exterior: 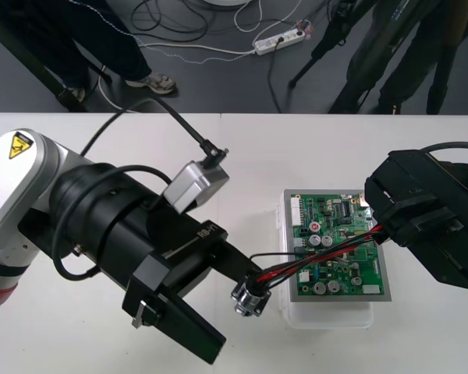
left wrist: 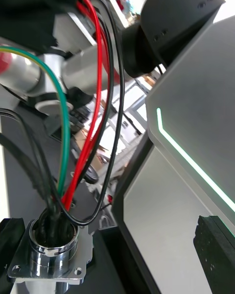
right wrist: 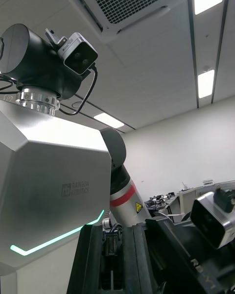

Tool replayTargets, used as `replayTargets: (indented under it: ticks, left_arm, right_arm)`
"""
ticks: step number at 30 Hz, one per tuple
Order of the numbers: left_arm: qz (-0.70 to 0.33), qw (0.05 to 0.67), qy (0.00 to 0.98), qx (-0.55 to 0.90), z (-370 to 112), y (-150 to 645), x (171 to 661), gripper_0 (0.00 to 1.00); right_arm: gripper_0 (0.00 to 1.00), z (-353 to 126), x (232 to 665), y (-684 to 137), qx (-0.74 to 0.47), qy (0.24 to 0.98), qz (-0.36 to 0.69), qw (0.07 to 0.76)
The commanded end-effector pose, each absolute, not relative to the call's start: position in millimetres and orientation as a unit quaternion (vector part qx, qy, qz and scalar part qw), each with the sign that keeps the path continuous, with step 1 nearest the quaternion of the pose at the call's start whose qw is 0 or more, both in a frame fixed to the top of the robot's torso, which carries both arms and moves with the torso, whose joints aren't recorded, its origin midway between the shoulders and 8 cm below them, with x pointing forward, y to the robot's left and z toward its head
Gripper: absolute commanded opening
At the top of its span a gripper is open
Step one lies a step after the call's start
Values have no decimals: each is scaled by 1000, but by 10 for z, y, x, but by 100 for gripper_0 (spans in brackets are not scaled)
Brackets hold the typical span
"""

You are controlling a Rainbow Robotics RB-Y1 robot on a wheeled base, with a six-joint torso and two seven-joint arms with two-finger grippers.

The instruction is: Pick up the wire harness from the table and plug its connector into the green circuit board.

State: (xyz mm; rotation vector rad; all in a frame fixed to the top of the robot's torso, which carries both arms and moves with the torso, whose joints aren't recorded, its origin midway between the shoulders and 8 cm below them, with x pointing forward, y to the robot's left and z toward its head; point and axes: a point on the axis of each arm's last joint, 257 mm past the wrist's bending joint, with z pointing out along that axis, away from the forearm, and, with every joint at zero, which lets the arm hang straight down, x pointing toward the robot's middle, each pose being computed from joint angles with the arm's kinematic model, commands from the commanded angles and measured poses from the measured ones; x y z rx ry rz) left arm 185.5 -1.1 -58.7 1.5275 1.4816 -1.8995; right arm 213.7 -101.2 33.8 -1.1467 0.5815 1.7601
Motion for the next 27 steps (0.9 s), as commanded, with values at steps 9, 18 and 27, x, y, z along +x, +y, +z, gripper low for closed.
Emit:
replayTargets:
  ticks: [9, 18, 27]
  left_arm:
    - [-647, 208, 538, 499, -367, 236, 2158, 100]
    - [-629, 271, 554, 474, -388, 408, 2329, 100]
    - [-603, 325, 559, 467, -411, 459, 2316, 100]
  right_arm:
    - [0, 338, 2302, -1222, -490, 263, 668, 495]
    - [0, 354, 2526, -1440, -479, 291, 641, 524]
    - [0, 255, 2795, -1635, -478, 336, 593, 554]
